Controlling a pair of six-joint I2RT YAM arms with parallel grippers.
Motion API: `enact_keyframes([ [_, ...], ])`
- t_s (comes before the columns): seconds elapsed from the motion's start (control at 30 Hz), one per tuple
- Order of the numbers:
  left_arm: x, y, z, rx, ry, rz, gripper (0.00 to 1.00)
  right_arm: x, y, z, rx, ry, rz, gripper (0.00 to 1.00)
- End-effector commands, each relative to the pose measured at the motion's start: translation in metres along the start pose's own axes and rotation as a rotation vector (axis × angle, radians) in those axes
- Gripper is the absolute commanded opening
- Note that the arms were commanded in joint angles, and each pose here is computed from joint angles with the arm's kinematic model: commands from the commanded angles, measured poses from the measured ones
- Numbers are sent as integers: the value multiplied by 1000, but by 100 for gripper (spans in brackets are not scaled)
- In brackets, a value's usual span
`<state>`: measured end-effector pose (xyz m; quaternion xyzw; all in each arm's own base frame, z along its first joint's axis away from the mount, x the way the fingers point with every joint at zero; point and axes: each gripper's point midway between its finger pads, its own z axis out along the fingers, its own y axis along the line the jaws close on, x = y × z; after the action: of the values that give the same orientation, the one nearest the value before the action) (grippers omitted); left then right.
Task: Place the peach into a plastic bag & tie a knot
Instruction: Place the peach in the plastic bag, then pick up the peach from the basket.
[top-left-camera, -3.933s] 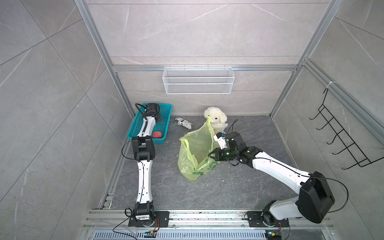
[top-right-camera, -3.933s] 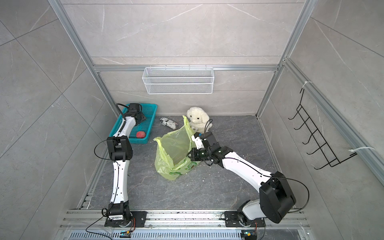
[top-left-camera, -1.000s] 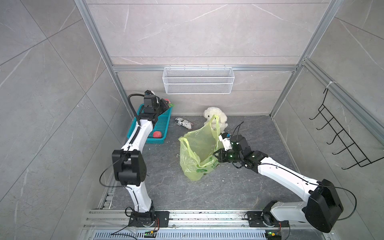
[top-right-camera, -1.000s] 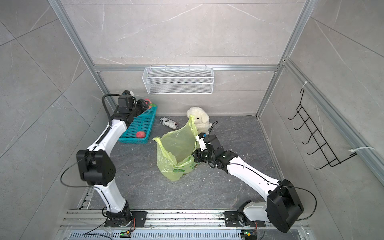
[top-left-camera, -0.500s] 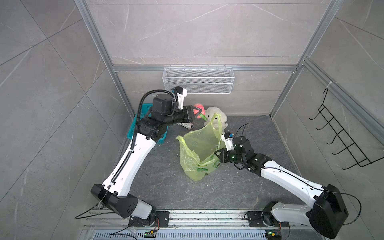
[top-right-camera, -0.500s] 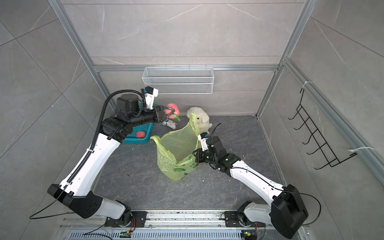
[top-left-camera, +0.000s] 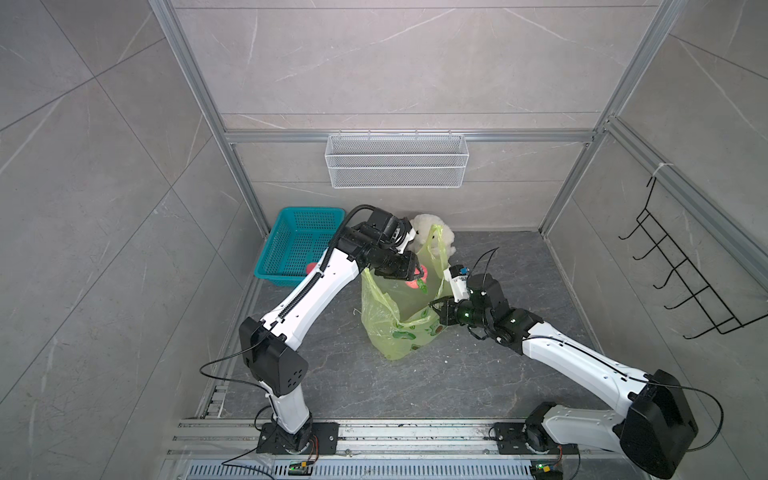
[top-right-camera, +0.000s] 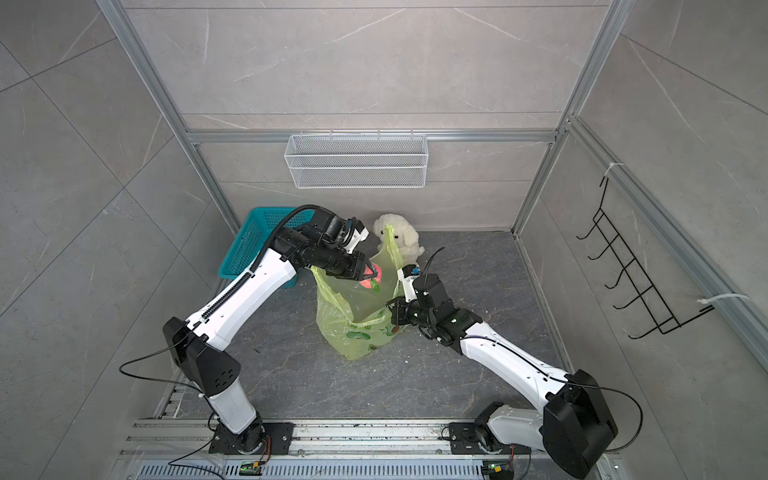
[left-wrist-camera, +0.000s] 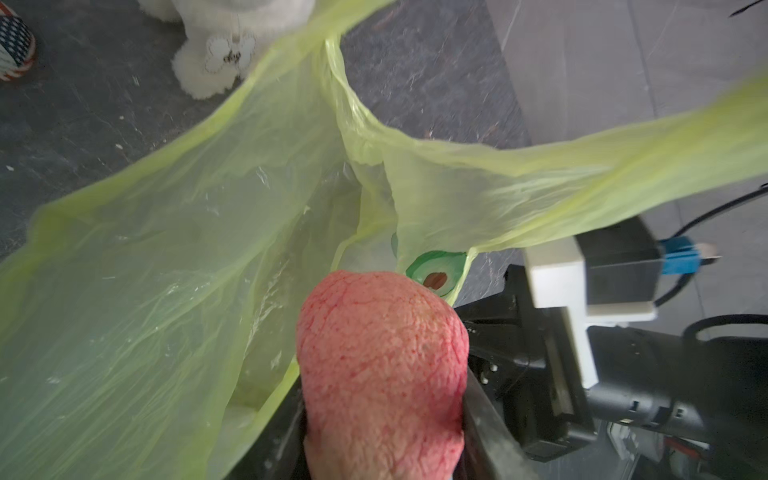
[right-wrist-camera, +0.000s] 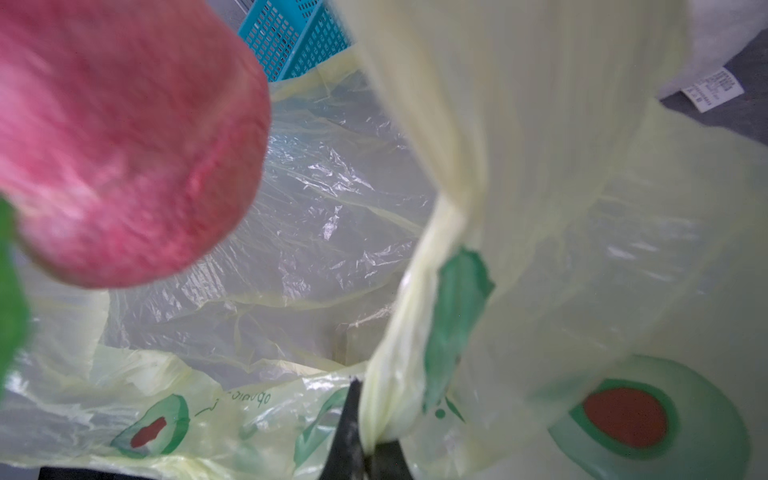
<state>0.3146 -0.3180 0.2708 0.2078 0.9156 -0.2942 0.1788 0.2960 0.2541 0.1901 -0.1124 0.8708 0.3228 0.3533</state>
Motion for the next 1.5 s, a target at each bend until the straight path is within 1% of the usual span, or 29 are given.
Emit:
enact_keyframes([
  [0.0,9,6,-2,-70,48,33,34,1,-3,0,16,-12,-25,0],
  [0.07,9,7,-2,-80,56,40,36,1,-3,-1,14,-13,-25,0],
  [0.13,11,2,0,-55,72,41,42,1,-3,-1,15,-14,-28,0],
  [0.2,13,1,1,-61,85,46,48,1,-3,-2,17,-16,-29,0],
  [0.23,14,2,1,-70,91,50,52,0,-3,-2,18,-17,-28,0],
  [0.27,15,3,1,-80,98,58,58,1,-3,-2,20,-18,-28,0],
  [0.33,15,4,-1,-106,101,75,68,0,-4,-2,20,-18,-28,0],
  [0.4,12,3,-7,-123,79,88,76,1,-4,-2,22,-17,-27,0],
  [0.47,6,-1,-18,-122,30,102,84,1,-4,-2,21,-17,-28,0],
  [0.63,-11,-9,-44,-131,-96,118,92,1,-5,-1,27,-18,-26,0],
  [0.7,-24,-6,-63,-158,-197,103,96,1,-4,-1,24,-16,-28,0],
  [0.73,-33,-5,-76,-162,-266,92,99,1,-5,-1,24,-16,-26,0],
  [0.77,-41,-2,-90,-155,-336,79,100,1,-5,-1,25,-16,-26,0],
  [0.8,-49,5,-104,-156,-400,55,100,1,-4,-1,23,-17,-27,0],
  [0.83,-58,20,-122,-167,-480,-2,100,1,-5,-1,24,-16,-26,0],
  [0.93,-74,76,-174,-118,-675,-233,100,1,-4,-2,23,-17,-25,0],
  [1.0,-75,121,-209,-91,-819,-414,100,1,-4,-2,23,-16,-26,0],
  [1.07,-73,162,-229,-101,-912,-536,100,1,-4,-2,21,-17,-25,0],
  [1.1,-71,184,-233,-140,-926,-589,100,1,-4,-1,20,-15,-24,0],
  [1.13,-67,205,-229,-196,-906,-632,100,1,-3,-1,18,-15,-24,0],
  [1.2,-56,250,-216,-339,-823,-723,99,1,-3,-1,15,-14,-23,0],
  [1.27,-53,288,-192,-388,-727,-783,98,2,-3,0,14,-11,-21,0],
  [1.33,-43,321,-172,-456,-622,-860,98,3,-2,0,9,-9,-20,0],
  [1.4,-36,346,-149,-483,-515,-908,97,2,-2,0,7,-10,-20,0],
  [1.47,-33,365,-129,-501,-438,-940,96,3,-2,0,11,-9,-21,0],
])
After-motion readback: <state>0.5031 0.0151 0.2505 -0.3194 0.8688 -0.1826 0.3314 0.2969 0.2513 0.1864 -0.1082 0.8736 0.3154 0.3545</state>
